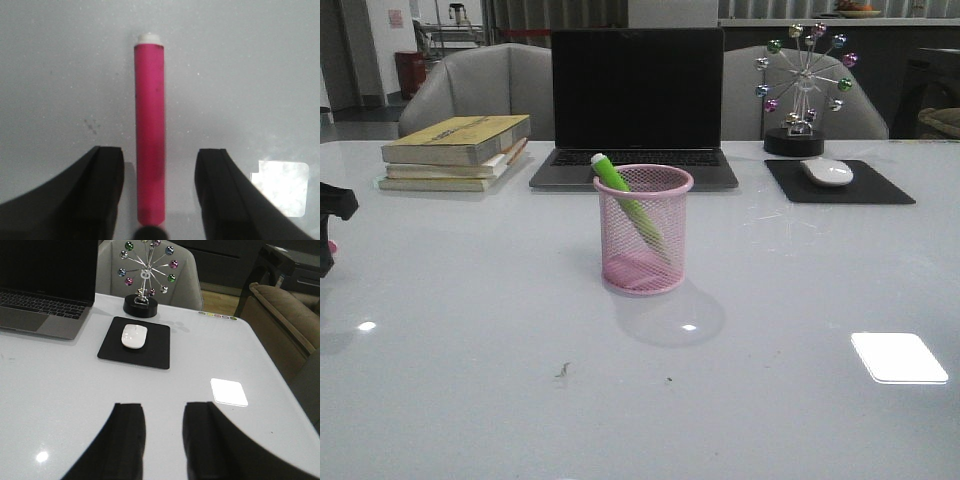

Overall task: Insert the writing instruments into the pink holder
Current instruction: 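Move the left gripper down over the pink marker, then close the left gripper on the pink marker and lift it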

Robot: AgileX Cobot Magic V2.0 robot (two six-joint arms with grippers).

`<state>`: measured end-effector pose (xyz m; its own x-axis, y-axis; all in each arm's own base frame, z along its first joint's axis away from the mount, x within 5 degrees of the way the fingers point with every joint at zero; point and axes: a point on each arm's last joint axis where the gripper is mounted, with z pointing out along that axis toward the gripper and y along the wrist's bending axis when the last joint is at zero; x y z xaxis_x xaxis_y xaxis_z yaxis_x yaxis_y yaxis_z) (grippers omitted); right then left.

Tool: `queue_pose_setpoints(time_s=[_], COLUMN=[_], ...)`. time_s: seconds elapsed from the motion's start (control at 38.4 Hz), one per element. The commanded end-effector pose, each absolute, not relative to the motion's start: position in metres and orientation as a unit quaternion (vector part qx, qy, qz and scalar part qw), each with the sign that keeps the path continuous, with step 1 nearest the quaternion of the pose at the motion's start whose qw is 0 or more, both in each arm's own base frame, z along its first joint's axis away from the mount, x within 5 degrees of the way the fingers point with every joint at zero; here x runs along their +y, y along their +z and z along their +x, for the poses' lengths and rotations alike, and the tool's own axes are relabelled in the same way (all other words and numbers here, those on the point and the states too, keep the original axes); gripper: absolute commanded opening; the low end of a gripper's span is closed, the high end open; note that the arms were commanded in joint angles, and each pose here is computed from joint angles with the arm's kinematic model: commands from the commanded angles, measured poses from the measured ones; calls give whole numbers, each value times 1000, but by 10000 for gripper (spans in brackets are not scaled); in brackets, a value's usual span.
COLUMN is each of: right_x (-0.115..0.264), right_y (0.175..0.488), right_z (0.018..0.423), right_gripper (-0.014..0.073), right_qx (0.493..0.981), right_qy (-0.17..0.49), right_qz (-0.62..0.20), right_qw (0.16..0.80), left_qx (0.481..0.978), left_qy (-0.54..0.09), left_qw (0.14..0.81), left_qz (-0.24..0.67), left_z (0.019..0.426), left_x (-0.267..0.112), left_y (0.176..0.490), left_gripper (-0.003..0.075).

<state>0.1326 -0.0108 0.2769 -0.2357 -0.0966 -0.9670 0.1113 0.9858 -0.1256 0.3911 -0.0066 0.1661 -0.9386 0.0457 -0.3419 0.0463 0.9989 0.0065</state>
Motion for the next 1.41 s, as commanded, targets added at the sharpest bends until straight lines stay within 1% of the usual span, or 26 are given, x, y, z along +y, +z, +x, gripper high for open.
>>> queue_pose_setpoints(time_s=[0.0,0.83,1.2,1.38], right_x=[-10,-10,-10,-10], right_y=[287,287,287,287], right_z=[133,133,133,133], right_gripper=[330,330,330,330], right_qx=[771,771,771,771], right_qy=[-79,-79,-79,-79], right_qz=[2,2,2,2], right_qw=[633,633,633,633], left_qx=[972,967,969,973], left_qy=[-3,-2,-2,-4], left_qw=[236,254,245,231], left_qz=[20,20,20,18], left_z=[398,402,403,404], left_x=[-6,-6,-6,-6], left_y=[197,197,189,179], left_gripper=[395,395,395,395])
